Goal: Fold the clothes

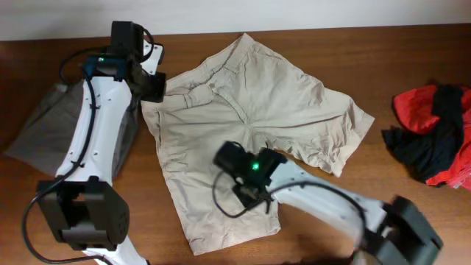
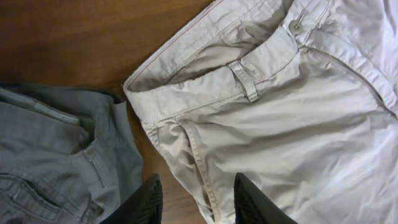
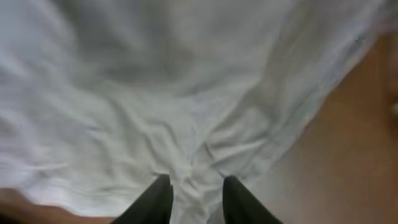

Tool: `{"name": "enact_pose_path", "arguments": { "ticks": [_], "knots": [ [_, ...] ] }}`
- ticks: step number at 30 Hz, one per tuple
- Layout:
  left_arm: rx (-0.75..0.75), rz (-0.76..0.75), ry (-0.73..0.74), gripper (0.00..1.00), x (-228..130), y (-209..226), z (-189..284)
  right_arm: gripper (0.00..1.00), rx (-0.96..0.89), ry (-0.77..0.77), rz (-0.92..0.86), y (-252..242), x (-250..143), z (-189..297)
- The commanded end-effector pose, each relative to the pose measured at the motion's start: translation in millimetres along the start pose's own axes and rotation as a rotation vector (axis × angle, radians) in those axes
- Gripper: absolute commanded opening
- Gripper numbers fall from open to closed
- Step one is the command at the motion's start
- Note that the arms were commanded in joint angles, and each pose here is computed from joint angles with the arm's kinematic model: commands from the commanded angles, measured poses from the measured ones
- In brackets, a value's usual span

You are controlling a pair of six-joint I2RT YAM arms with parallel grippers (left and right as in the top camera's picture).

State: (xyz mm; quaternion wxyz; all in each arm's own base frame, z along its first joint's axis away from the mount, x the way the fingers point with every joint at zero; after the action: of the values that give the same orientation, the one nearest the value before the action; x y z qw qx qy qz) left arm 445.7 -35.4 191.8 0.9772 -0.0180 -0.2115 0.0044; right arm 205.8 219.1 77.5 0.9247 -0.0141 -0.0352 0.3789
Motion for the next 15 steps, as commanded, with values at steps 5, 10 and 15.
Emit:
{"name": "enact_pose_path", "arguments": {
  "ticks": [5,10,15],
  "knots": [
    [-0.015,-0.014,0.006,0.41,-3,-3,-4,0.33,0.253,-0.027,-0.123,-6,2,-9],
    [-0.032,-0.014,-0.001,0.43,-1,-5,-4,0.36,0.305,0.016,-0.114,-20,0,-29],
    [-0.038,-0.014,-0.005,0.45,0,-6,-4,0.25,0.345,0.135,-0.152,-27,-16,-56]
  ]
}}
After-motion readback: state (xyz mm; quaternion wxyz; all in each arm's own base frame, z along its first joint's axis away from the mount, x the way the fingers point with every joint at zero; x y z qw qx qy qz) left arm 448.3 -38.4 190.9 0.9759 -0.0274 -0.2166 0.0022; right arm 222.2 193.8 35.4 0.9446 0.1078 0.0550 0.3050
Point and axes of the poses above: each gripper's point midway between its finger pads, its own z axis back along the fingers, its own y axis along the line the jaws close on, x = y × z, the point moved 2 cm from there along z, back along the fingers, and after that the axes turned 13 degrees about z, right-handed, at the moved point
